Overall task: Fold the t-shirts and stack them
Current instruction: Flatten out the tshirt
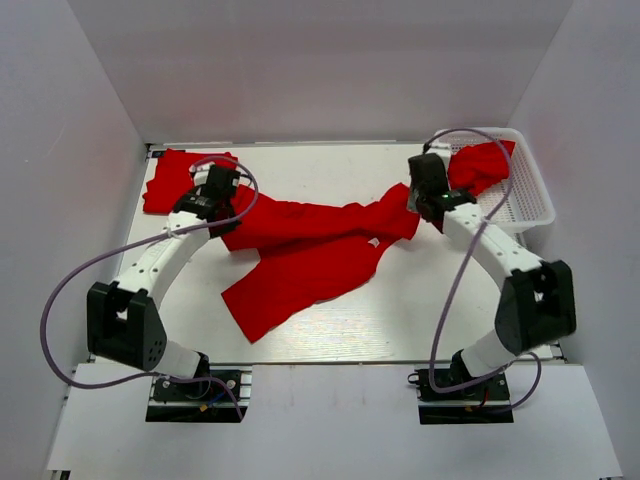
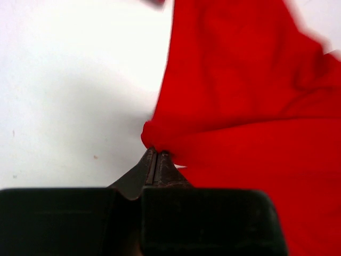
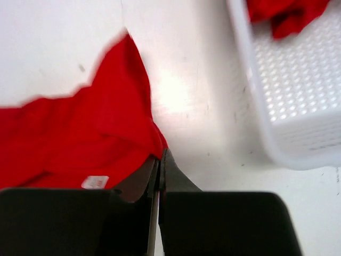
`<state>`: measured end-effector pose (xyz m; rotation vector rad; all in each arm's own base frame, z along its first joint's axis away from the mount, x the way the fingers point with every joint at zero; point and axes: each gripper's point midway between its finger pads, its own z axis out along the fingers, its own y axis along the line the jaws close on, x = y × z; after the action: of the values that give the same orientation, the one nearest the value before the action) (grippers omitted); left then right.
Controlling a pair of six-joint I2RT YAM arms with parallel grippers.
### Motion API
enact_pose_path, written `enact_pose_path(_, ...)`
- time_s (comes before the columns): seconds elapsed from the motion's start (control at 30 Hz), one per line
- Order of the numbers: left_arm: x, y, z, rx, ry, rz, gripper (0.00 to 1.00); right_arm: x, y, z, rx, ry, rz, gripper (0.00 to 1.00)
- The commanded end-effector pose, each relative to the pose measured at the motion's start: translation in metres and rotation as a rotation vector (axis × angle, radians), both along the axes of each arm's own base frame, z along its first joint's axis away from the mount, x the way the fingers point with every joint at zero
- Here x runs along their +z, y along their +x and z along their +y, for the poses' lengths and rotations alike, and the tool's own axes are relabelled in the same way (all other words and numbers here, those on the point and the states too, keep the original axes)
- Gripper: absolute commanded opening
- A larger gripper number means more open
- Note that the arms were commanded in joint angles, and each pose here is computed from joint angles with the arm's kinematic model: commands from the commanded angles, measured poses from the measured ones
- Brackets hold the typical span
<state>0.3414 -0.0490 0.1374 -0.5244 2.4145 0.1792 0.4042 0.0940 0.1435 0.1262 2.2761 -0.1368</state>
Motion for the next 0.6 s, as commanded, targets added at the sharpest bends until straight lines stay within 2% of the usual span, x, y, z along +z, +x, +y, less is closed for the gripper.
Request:
enact_pose_path(0.0,0.071,0.017,0.004,-0.005,-0.013,-0.21,0.0,0.074,0.009,-0.013,-0.071,0.056,-0.188,0.0)
enact_pose_path(0.2,0.168,0.042,0.01,0.017,0.0,-0.463,0.0,0.185,0.0,-0.04,-0.151,0.096,-0.447,0.0)
enact_pose_path(0.33,0.226,0.049,0.016,0.017,0.04,-0.553,0.0,0.275,-0.019,-0.069,-0.241,0.081,-0.645,0.0)
enact_pose_path(0.37,0.258,0.048,0.019,0.025,0.036,-0.623,0.0,0.286,-0.022,-0.072,-0.248,0.077,-0.669,0.0)
enact_pose_path(0.47,0.299,0.045,0.022,0.001,0.062,-0.702,0.0,0.341,-0.044,-0.086,-0.265,0.075,-0.799,0.0)
enact_pose_path(0.57,0.347,0.025,0.025,-0.017,0.042,-0.818,0.0,0.399,-0.078,-0.1,-0.274,0.095,-0.942,0.0)
